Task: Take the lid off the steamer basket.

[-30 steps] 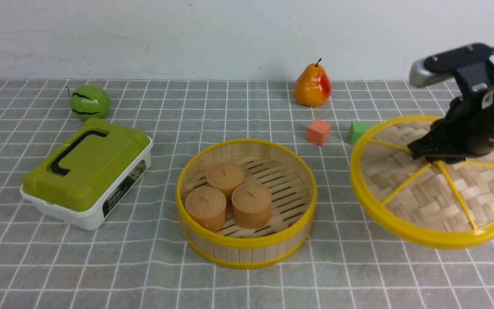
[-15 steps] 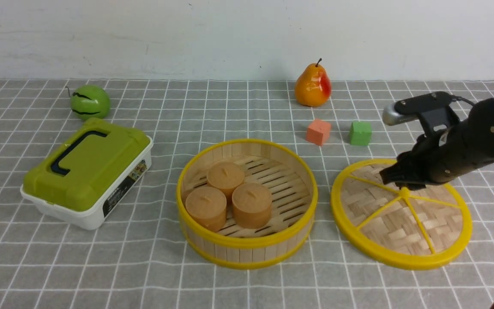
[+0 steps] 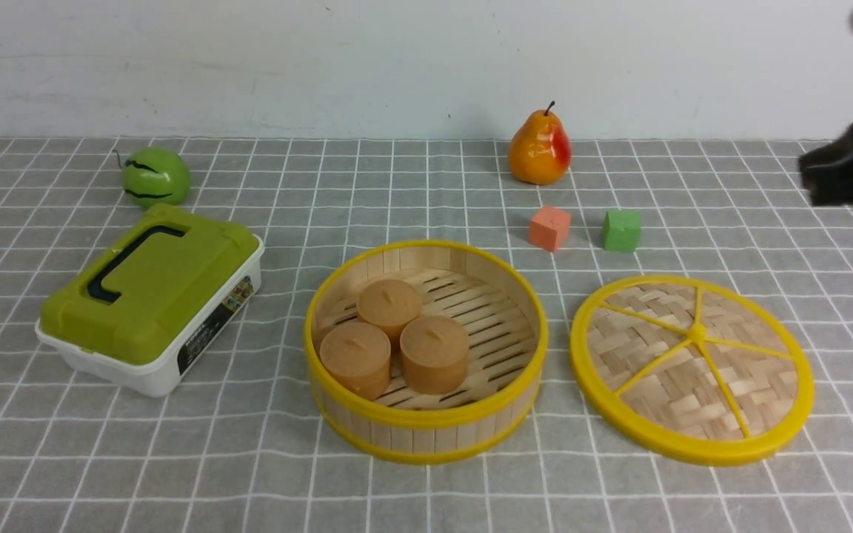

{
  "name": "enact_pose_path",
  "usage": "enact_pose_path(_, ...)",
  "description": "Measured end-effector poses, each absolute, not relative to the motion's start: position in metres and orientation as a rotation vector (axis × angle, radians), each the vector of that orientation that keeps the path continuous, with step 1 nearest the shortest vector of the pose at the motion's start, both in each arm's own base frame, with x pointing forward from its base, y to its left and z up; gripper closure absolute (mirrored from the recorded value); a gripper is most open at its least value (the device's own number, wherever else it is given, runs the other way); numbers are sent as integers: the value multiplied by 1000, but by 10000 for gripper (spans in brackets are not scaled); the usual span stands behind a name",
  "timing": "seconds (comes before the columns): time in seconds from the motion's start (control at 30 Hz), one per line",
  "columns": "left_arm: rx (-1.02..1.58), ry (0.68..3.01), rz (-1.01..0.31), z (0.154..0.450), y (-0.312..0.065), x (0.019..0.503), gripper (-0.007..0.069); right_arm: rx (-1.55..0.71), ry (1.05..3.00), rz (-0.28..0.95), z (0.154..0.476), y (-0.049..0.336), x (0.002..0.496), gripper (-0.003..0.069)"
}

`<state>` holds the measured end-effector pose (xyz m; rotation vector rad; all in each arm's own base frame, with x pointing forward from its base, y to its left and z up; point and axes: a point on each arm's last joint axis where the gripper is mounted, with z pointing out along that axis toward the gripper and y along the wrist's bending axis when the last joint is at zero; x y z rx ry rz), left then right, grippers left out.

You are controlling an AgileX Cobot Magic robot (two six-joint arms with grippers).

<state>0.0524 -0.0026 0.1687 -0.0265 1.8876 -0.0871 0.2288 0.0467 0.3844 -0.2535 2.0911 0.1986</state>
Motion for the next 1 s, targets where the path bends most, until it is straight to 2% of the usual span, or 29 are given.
enact_pose_path(0.03,-27,1889,-87,169,-3,52,386,-251,2071,214,387,45,210,638)
enact_pose_path(0.13,-27,1889,-87,169,-3,52,386,-249,2051,239,384,41,177,675)
enact_pose_path(0.23,-27,1889,-87,169,-3,52,386,-249,2018,252,373,36,141,680)
enact_pose_path(0.47,-27,1889,-87,169,-3,52,386,-255,1973,272,356,30,93,678)
enact_pose_path(0.73,-27,1889,-87,169,-3,52,386,-267,1995,206,333,24,78,672)
enact_pose_path(0.93,-27,1889,-87,169,-3,52,386,-222,1875,167,300,22,91,668)
enact_pose_path(1.0,-27,1889,-87,169,-3,52,386,-192,1772,130,277,19,96,666)
